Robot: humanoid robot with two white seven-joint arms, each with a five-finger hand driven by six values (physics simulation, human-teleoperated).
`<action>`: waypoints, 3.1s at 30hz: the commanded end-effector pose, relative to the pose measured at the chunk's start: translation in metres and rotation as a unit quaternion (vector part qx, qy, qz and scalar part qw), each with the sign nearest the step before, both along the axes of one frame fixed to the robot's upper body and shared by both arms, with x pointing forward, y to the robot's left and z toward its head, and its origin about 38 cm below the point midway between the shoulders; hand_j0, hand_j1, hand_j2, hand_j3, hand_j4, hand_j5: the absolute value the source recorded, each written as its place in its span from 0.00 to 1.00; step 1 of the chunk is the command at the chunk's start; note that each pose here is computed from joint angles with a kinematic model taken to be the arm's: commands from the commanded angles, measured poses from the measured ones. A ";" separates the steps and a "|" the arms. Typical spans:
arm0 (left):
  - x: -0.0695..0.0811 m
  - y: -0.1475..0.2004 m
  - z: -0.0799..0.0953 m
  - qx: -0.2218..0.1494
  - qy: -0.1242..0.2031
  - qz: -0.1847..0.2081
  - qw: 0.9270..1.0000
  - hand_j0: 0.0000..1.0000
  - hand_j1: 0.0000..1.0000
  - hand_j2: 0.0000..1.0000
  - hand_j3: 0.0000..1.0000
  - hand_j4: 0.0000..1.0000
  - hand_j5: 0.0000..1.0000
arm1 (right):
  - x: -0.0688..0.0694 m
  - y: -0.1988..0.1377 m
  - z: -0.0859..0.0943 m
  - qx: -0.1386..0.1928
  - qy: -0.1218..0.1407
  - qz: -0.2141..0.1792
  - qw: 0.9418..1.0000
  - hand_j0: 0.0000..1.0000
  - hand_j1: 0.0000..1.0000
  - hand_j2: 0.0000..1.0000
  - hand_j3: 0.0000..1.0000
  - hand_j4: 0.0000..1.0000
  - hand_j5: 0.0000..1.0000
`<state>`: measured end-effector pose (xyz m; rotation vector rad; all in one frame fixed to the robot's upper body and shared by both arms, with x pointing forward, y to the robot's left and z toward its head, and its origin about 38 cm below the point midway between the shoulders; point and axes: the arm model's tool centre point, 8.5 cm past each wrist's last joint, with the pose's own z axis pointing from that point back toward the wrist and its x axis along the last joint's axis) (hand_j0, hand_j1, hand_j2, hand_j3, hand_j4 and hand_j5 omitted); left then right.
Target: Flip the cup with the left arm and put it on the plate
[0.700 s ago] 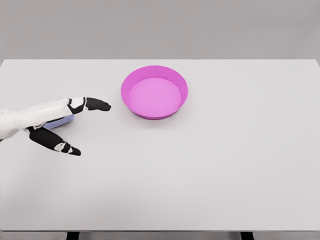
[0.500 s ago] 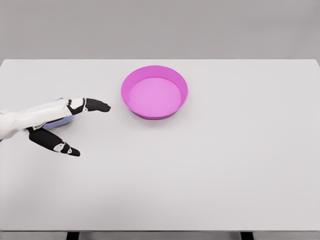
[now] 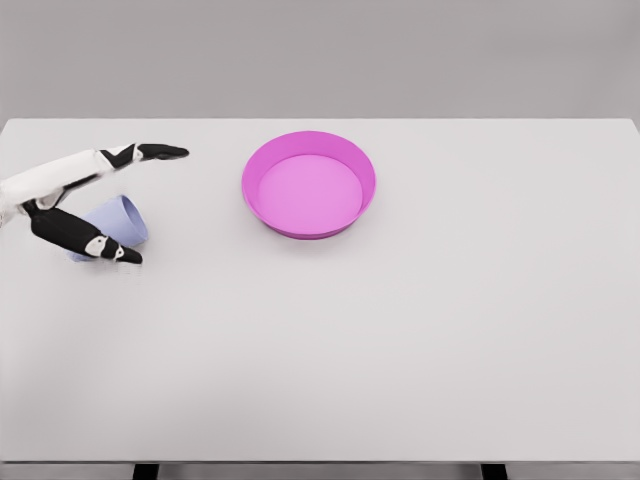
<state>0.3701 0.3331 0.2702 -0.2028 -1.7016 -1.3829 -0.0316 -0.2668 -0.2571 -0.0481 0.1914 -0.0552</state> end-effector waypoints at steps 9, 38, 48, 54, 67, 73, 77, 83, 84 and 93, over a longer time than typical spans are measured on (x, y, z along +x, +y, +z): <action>0.022 0.030 -0.007 0.077 0.066 0.159 0.982 1.00 1.00 1.00 1.00 1.00 1.00 | 0.000 0.000 0.000 0.000 0.000 0.000 1.000 1.00 1.00 1.00 1.00 1.00 1.00; 0.032 0.041 -0.076 0.138 0.091 0.233 0.958 1.00 1.00 1.00 1.00 1.00 1.00 | 0.000 0.000 0.000 0.000 0.000 0.000 1.000 1.00 1.00 1.00 1.00 1.00 1.00; 0.035 0.052 -0.083 0.136 0.104 0.248 0.954 1.00 1.00 1.00 1.00 1.00 1.00 | 0.000 0.000 0.000 0.000 0.000 0.000 1.000 1.00 1.00 1.00 1.00 1.00 1.00; 0.039 0.049 -0.094 0.123 0.115 0.254 0.952 1.00 1.00 1.00 1.00 1.00 1.00 | 0.000 0.000 0.000 0.000 0.000 0.000 1.000 1.00 1.00 1.00 1.00 1.00 1.00; 0.049 0.062 -0.103 0.121 0.127 0.278 0.945 1.00 1.00 1.00 1.00 1.00 1.00 | 0.000 0.000 0.000 0.000 0.000 0.000 1.000 1.00 1.00 1.00 1.00 1.00 1.00; 0.050 0.050 -0.112 0.126 0.134 0.264 0.947 1.00 1.00 1.00 1.00 1.00 1.00 | 0.000 0.000 0.000 0.000 0.000 0.000 1.000 1.00 1.00 1.00 1.00 1.00 1.00; 0.050 0.052 -0.114 0.128 0.138 0.267 0.945 1.00 1.00 1.00 1.00 1.00 1.00 | 0.000 0.000 0.000 0.000 0.000 0.000 1.000 1.00 1.00 1.00 1.00 1.00 1.00; 0.052 0.062 -0.121 0.136 0.146 0.281 0.939 0.99 0.99 0.99 0.99 0.99 0.99 | 0.000 0.000 0.000 0.000 0.000 0.000 1.000 1.00 1.00 1.00 1.00 1.00 1.00; 0.052 0.062 -0.121 0.136 0.146 0.281 0.939 0.95 0.95 0.95 0.95 0.95 0.95 | 0.000 0.000 0.000 0.000 0.000 0.000 1.000 1.00 1.00 1.00 1.00 1.00 1.00; 0.053 0.056 -0.123 0.135 0.148 0.273 0.941 0.74 0.74 0.74 0.74 0.74 0.74 | 0.000 0.000 0.000 0.000 0.000 0.000 1.000 1.00 1.00 1.00 1.00 1.00 1.00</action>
